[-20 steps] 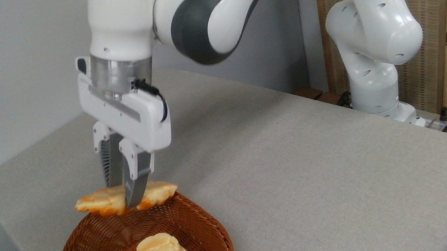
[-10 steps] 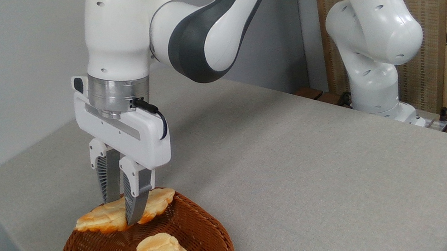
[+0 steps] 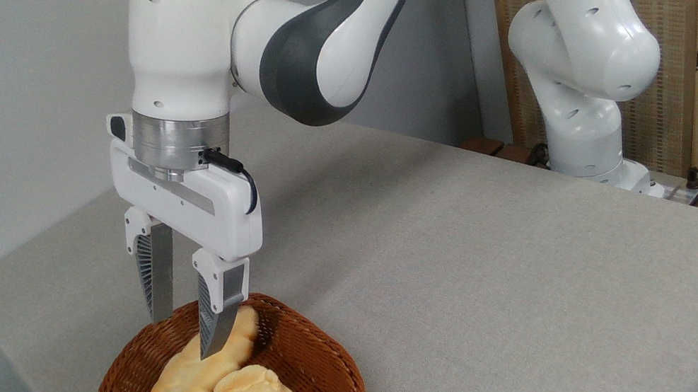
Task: Put bread into the basket
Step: 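Lower the croissant into the basket beside the round bun, then open the gripper and raise it away from the basket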
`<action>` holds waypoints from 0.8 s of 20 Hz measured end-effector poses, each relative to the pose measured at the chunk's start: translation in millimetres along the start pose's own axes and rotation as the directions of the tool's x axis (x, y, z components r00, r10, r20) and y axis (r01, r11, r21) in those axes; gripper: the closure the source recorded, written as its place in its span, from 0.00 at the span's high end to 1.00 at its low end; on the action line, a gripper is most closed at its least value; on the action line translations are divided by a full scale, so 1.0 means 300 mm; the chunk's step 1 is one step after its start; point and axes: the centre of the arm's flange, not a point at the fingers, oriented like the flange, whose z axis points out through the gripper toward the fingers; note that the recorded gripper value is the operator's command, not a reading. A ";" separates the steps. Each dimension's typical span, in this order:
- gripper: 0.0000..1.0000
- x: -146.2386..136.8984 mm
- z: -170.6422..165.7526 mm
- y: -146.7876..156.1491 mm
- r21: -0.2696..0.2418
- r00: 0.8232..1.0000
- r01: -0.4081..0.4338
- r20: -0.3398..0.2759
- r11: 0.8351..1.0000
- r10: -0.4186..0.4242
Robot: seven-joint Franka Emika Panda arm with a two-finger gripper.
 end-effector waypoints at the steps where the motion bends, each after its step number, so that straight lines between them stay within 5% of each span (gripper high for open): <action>1: 1.00 -0.002 0.000 -0.003 0.001 1.000 0.003 0.000 1.000 -0.003; 6: 1.00 -0.018 -0.017 -0.039 0.009 1.000 0.030 0.001 1.000 -0.030; 16: 1.00 -0.079 -0.211 -0.124 -0.121 0.982 0.101 0.171 0.987 -0.079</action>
